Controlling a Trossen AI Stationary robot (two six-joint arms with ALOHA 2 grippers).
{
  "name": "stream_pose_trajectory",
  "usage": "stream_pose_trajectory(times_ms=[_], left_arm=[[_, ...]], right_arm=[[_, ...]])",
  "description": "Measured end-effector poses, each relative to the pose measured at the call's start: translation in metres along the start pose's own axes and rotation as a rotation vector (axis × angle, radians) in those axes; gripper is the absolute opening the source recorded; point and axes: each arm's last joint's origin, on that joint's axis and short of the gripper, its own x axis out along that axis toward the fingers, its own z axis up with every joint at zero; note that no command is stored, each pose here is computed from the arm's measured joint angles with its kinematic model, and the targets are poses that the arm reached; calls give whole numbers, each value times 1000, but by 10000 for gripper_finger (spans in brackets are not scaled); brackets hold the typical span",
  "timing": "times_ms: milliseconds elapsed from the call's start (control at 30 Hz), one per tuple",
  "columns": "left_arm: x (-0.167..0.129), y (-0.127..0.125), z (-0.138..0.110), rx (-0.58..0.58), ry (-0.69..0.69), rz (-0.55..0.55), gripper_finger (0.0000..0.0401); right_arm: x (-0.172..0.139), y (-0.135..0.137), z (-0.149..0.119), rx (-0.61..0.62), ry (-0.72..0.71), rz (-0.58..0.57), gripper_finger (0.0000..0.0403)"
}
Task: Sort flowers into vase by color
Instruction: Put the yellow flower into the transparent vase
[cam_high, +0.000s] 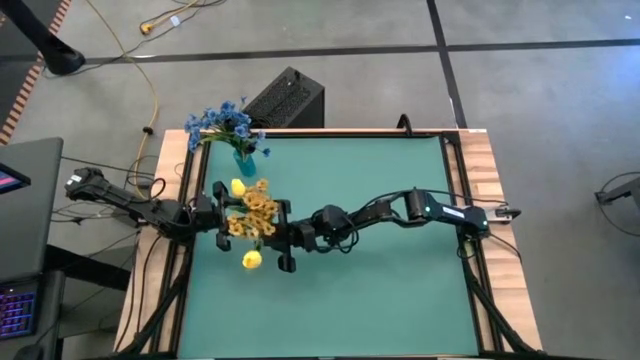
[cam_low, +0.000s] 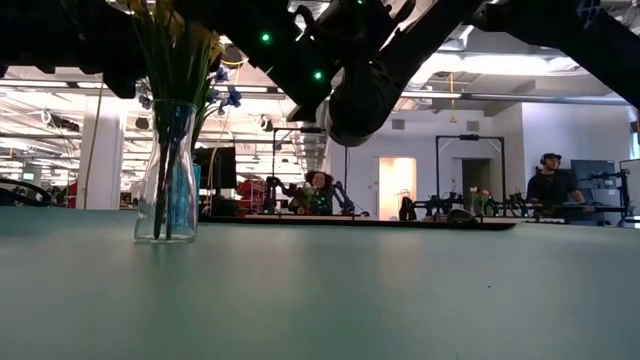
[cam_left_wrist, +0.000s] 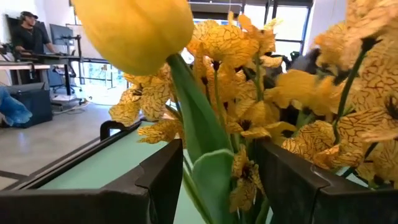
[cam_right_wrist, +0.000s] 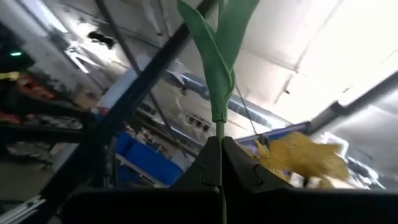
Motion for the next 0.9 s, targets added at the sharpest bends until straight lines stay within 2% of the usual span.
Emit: stream_pose_trajectory(times_ms=[200,600,900], left_arm=[[0,-1,-1,4,8,-18,189],[0,0,-3,8,24,-17,190],[0,0,-3,6,24,-17,190]], right_arm=[[-1,-4,-2,86,49,-132,21],[-1,1,-13,184,187,-140,20],[-1,1,-17,227,224,-140,20]])
